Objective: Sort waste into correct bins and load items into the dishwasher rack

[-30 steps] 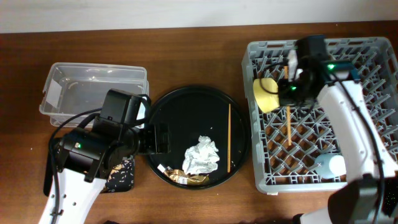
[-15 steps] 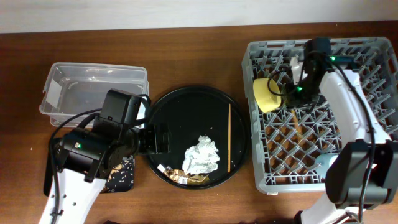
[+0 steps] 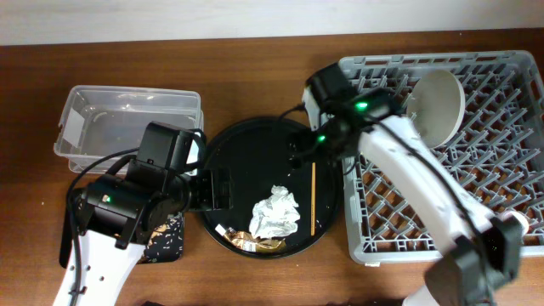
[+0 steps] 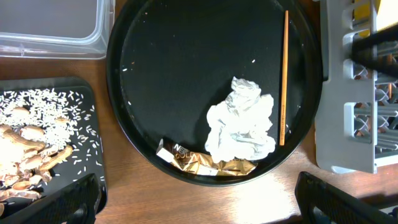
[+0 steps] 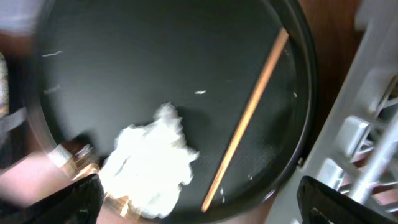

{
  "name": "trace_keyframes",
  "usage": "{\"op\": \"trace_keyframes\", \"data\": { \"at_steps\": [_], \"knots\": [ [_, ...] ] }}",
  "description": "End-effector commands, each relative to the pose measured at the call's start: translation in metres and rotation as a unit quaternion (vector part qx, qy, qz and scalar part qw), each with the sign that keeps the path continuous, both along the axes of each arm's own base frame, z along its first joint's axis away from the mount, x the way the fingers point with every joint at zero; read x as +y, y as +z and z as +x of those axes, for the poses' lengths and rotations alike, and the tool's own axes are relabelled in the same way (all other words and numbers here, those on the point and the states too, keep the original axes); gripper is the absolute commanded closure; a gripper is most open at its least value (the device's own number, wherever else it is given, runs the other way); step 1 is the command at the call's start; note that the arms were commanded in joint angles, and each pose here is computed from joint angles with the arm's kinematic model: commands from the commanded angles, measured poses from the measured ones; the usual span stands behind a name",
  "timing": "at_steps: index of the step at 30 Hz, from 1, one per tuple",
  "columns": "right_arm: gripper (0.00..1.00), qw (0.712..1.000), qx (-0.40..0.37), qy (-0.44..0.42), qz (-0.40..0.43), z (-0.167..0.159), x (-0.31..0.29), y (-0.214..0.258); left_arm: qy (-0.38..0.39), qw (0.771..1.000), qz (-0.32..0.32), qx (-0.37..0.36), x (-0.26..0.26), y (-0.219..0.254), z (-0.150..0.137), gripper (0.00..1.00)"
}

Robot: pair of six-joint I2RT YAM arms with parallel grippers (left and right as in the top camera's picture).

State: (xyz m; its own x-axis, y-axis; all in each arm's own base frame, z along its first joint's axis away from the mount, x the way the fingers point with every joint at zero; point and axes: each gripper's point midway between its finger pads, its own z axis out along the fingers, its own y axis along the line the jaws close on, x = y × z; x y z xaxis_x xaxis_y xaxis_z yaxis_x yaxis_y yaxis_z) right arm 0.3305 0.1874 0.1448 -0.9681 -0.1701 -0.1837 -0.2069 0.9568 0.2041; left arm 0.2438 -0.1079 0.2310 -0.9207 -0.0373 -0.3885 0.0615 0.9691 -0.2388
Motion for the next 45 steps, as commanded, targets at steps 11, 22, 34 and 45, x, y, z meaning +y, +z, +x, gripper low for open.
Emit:
{"op": "trace_keyframes", "data": {
  "at_steps": [11, 22, 34, 45],
  "knots": [
    [0.75, 0.971, 0.183, -0.11, -0.104, -0.021, -0.018, -0.157, -0.004, 1.0, 0.0, 0.0, 0.001, 0.0, -0.001, 0.01],
    [0.96, 0.996, 0.073, -0.034, -0.045, 0.019, -0.012, -0.038, -0.004, 1.0, 0.0, 0.0, 0.001, 0.0, -0.001, 0.01],
    [0.96, 0.993, -0.06, -0.017, -0.101, 0.047, -0.162, 0.038, -0.004, 1.0, 0.0, 0.0, 0.001, 0.0, -0.001, 0.01],
    [0.7, 0.993, -0.041, -0.044, -0.103, 0.055, -0.204, -0.016, -0.004, 1.0, 0.0, 0.0, 0.001, 0.0, -0.001, 0.01]
  ]
}}
